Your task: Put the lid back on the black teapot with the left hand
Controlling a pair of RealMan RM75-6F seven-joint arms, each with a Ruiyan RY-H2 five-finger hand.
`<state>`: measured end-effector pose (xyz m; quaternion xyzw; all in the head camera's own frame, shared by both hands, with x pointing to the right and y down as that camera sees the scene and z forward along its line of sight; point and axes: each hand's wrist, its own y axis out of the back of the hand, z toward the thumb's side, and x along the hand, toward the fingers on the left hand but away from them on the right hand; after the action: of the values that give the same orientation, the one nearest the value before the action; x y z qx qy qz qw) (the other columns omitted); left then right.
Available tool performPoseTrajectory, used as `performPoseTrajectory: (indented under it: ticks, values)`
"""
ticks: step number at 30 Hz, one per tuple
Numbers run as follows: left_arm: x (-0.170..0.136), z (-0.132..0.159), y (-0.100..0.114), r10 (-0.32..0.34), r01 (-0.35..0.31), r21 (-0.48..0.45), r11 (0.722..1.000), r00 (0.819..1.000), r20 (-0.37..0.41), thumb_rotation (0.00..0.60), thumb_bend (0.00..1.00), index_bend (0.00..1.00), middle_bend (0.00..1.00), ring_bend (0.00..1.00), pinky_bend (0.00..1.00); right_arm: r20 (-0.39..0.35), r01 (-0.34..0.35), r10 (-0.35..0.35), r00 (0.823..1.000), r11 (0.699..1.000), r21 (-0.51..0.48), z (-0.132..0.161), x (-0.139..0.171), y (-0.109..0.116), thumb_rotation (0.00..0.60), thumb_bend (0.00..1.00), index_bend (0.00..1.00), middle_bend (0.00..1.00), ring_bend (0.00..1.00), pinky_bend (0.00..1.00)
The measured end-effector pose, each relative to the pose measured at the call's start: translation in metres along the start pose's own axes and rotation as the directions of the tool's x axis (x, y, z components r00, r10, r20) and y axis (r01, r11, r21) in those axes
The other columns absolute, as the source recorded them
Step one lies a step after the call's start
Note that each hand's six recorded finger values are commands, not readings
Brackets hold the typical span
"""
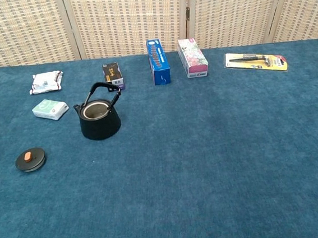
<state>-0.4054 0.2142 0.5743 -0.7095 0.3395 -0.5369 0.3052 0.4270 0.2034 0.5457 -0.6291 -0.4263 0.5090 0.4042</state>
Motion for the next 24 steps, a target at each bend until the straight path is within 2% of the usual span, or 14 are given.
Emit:
performPoseTrajectory:
  ticks: [4, 14, 19, 24]
  values:
    - [0.017, 0.009, -0.004, -0.055, 0.055, -0.006, 0.998, 0.998, 0.014, 0.6, 0.07, 0.22, 0.0, 0.0, 0.03, 0.004, -0.002, 0.002, 1.0, 1.0, -0.004, -0.002, -0.002, 0.001, 0.6, 0.26, 0.32, 0.38, 0.33, 0.48]
    - [0.058, 0.021, -0.016, -0.131, 0.132, 0.036, 0.991, 0.991, -0.016, 0.6, 0.07, 0.15, 0.0, 0.0, 0.03, 0.007, -0.002, 0.002, 1.0, 1.0, -0.021, -0.005, -0.004, 0.004, 0.6, 0.26, 0.32, 0.38, 0.33, 0.48]
    - [0.075, 0.018, -0.026, -0.161, 0.164, 0.072, 0.984, 0.986, -0.05, 0.6, 0.07, 0.08, 0.0, 0.0, 0.03, 0.006, 0.0, 0.001, 1.0, 1.0, -0.028, -0.006, -0.004, 0.005, 0.6, 0.26, 0.32, 0.38, 0.33, 0.48]
    - [0.09, 0.009, -0.039, -0.196, 0.203, 0.079, 0.976, 0.977, -0.085, 0.6, 0.07, 0.08, 0.0, 0.0, 0.03, 0.008, 0.011, -0.01, 1.0, 0.999, -0.035, -0.008, -0.003, 0.009, 0.6, 0.26, 0.32, 0.38, 0.33, 0.48]
